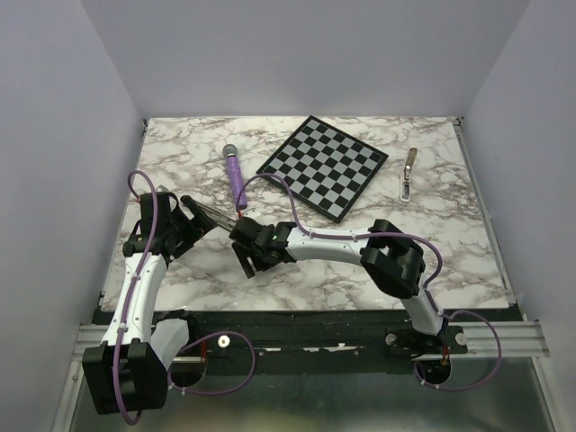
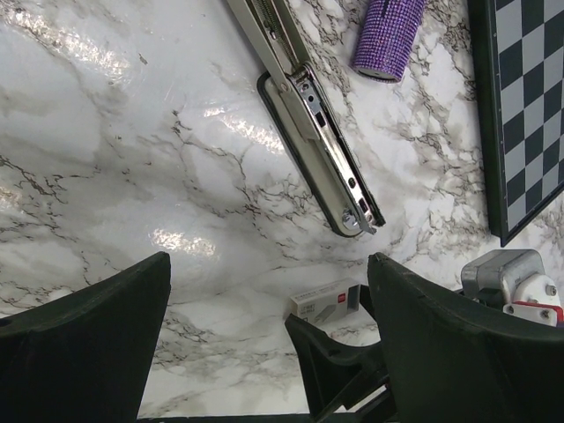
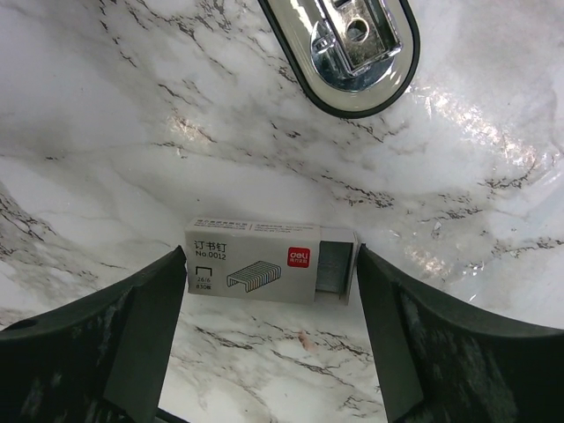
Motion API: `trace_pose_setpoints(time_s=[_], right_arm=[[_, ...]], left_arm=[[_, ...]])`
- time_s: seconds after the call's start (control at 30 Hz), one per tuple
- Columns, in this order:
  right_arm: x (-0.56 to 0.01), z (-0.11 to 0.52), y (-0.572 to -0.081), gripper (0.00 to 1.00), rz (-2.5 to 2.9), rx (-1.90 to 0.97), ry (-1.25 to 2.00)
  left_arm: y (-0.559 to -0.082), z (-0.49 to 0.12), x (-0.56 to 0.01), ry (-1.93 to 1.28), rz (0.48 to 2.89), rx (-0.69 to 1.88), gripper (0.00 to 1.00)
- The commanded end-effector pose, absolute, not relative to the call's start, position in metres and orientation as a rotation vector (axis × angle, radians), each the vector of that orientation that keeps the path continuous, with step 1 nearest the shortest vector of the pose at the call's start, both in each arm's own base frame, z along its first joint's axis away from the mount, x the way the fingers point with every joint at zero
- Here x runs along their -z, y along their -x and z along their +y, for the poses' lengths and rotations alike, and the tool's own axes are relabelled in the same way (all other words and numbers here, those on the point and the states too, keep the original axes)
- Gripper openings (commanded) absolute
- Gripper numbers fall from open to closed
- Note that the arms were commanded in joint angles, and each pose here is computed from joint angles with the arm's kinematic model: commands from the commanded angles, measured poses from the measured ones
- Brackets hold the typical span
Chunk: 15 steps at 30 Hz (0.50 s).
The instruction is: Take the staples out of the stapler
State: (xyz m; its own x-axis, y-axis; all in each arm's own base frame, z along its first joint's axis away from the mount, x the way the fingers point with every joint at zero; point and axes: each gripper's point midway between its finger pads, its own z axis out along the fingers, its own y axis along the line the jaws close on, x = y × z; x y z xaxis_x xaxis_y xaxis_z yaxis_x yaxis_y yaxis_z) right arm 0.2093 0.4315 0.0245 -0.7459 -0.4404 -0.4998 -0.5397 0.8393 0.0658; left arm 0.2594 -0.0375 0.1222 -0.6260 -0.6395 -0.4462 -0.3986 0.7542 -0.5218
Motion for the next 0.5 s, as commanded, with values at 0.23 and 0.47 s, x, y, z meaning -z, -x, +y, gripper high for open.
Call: trace_pose_setpoints(time_s=[0.23,0.47], right_arm=[[-0.0183,0.4277,-0.2024,0.77,2.552,-0.204,0.736],[-0.0236,0.4309,-0.2034,0.70,2.536,-0.227,0.723]], left_arm=[[-0.2585,-0.0403,-0.1252,0.749,2.310,0.529,0.99],[-0.2581,-0.0405,-0.1261,0.745,2.308,0.531,0.99]])
